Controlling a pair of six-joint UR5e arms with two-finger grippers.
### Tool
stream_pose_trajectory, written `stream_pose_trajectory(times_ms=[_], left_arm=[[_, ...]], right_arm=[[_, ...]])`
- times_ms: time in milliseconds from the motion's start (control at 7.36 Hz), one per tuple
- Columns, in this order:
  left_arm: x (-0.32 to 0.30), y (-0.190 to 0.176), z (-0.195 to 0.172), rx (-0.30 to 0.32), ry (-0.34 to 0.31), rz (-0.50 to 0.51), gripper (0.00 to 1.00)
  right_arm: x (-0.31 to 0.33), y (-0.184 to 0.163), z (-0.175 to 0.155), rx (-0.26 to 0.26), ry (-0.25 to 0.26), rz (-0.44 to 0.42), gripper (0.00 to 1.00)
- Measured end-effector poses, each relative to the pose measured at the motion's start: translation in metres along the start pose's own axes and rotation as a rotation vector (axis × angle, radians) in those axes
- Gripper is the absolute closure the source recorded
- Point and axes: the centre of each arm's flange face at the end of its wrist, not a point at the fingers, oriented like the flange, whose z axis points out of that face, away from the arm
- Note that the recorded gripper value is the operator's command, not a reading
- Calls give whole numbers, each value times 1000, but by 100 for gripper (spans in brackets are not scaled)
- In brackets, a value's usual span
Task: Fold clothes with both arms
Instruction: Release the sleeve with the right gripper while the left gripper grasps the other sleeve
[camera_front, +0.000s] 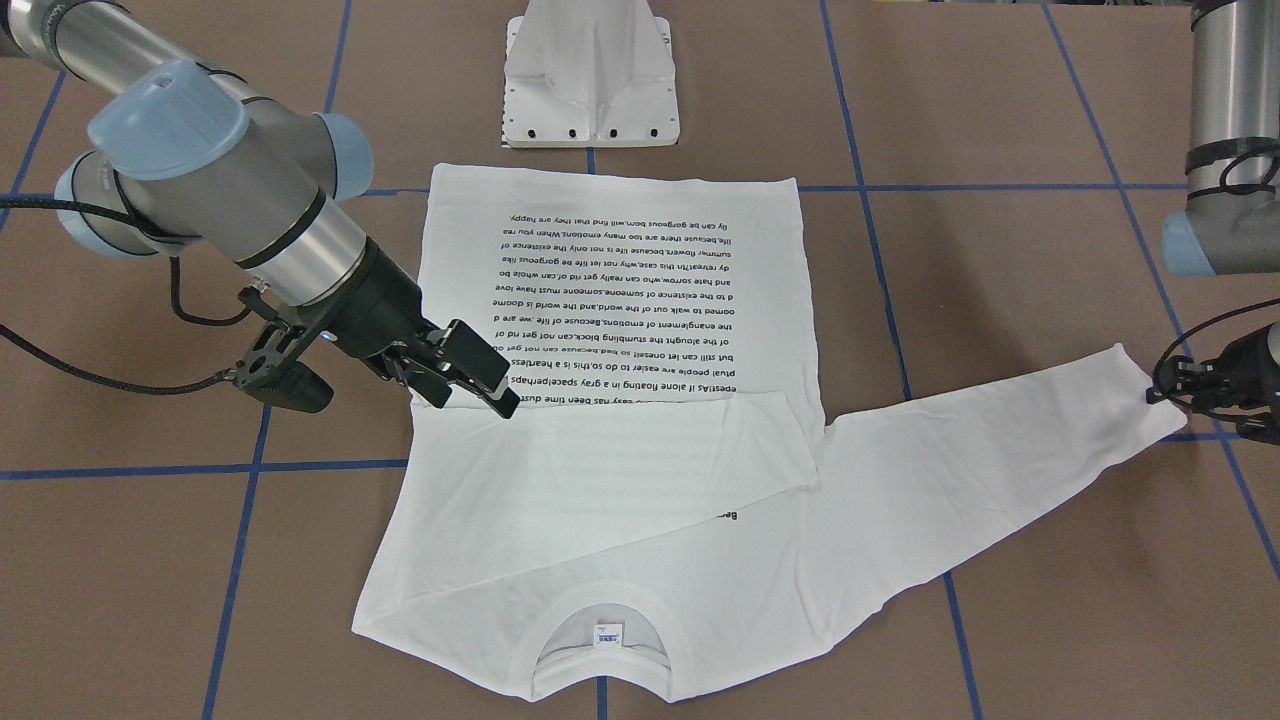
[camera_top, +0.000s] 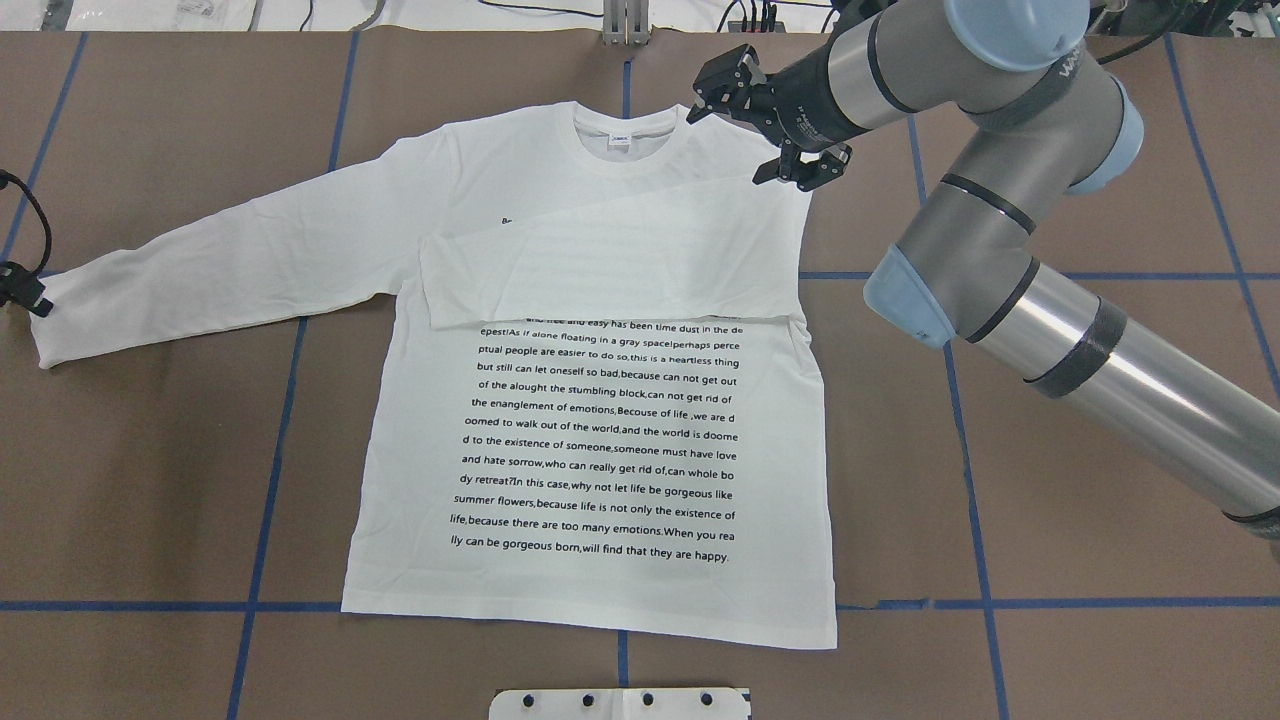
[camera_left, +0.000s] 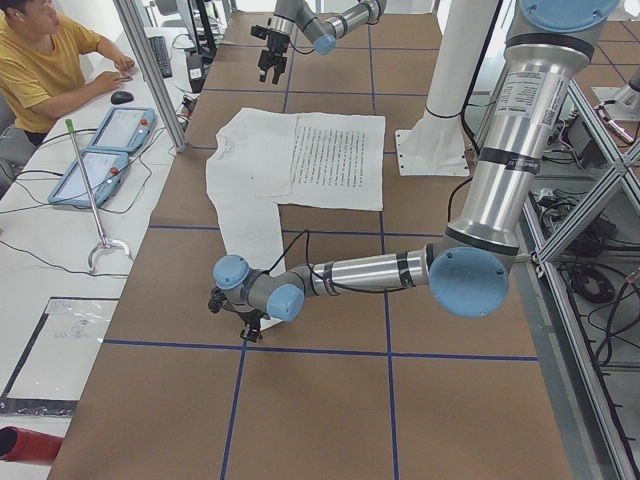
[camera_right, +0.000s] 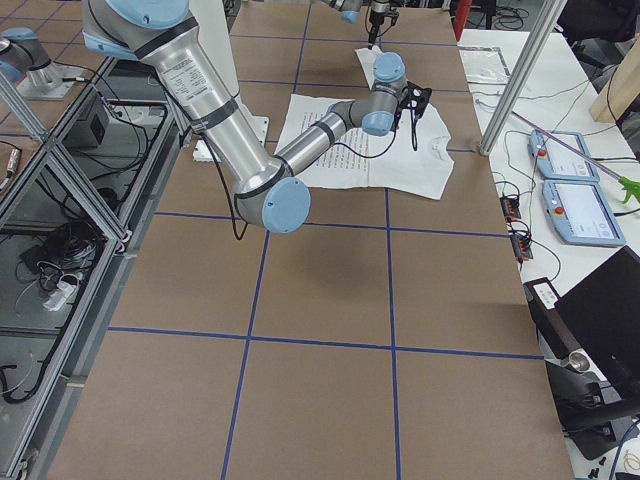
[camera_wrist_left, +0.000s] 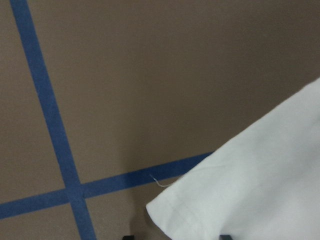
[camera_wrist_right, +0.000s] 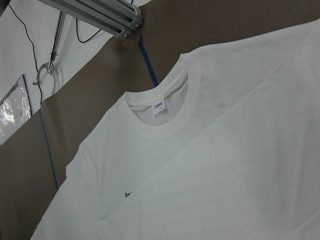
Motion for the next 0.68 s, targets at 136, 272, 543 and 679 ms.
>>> stream_pose_trajectory(times_ms=[136, 272, 543, 679], left_arm=[[-1, -1, 2, 4, -1, 5, 42], [-2, -1, 4, 7, -2, 10, 91], [0, -2, 6, 10, -2, 19, 100], [4, -5, 3, 15, 0, 25, 100]], right_arm=[[0, 1, -2, 0, -2, -1, 2], [1, 1, -3, -1, -3, -2, 2], [2, 1, -4, -1, -4, -2, 2], [3, 2, -6, -1, -5, -2, 2]])
